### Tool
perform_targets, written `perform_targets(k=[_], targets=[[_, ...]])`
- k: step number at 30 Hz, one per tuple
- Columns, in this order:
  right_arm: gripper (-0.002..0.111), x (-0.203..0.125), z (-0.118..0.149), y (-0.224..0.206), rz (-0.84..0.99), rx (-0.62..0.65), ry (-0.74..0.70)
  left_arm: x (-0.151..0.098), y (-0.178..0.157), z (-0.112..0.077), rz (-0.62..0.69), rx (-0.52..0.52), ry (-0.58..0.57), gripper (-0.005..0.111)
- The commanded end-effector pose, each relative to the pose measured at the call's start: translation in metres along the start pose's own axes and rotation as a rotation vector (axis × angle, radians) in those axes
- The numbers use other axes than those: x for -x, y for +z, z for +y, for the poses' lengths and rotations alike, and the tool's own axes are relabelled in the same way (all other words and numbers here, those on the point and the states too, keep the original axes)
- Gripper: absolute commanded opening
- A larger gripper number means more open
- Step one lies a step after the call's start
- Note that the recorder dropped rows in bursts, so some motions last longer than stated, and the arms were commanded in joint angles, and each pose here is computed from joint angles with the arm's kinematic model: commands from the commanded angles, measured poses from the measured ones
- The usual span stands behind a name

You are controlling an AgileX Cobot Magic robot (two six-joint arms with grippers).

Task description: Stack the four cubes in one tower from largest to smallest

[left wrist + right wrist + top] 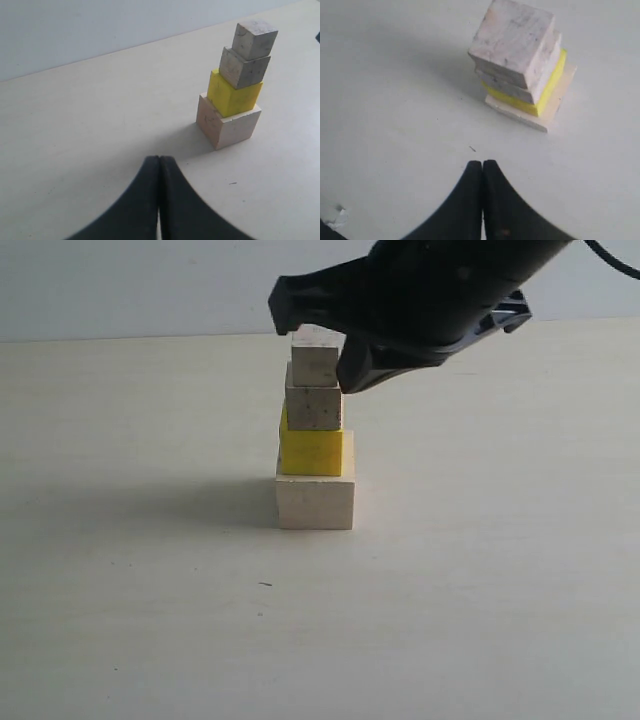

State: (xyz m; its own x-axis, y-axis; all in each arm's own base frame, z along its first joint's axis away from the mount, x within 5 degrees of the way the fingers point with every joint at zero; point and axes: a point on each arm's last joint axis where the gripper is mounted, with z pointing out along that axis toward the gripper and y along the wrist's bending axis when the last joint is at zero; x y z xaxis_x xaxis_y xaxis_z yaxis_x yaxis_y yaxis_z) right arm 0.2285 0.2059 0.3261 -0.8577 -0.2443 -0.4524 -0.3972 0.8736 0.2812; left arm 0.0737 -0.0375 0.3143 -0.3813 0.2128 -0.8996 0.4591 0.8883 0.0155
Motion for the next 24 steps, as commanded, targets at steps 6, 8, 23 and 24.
perform_targets(k=[6, 8, 23, 24], targets=[[0.000, -0.046, -0.016, -0.025, -0.105, 0.020, -0.030, -0.001, -0.001, 0.001, -0.012, 0.003, -0.001, 0.000], [0.000, -0.055, -0.020, -0.034, -0.176, 0.036, -0.041, -0.001, -0.001, 0.001, -0.012, 0.003, -0.001, 0.000], [0.000, -0.097, -0.034, -0.111, -0.498, 0.076, -0.117, -0.001, -0.001, 0.001, -0.010, 0.002, -0.003, 0.000], [0.000, -0.098, -0.034, -0.114, -0.509, 0.080, -0.118, -0.001, -0.001, 0.001, -0.010, 0.003, -0.002, 0.000]])
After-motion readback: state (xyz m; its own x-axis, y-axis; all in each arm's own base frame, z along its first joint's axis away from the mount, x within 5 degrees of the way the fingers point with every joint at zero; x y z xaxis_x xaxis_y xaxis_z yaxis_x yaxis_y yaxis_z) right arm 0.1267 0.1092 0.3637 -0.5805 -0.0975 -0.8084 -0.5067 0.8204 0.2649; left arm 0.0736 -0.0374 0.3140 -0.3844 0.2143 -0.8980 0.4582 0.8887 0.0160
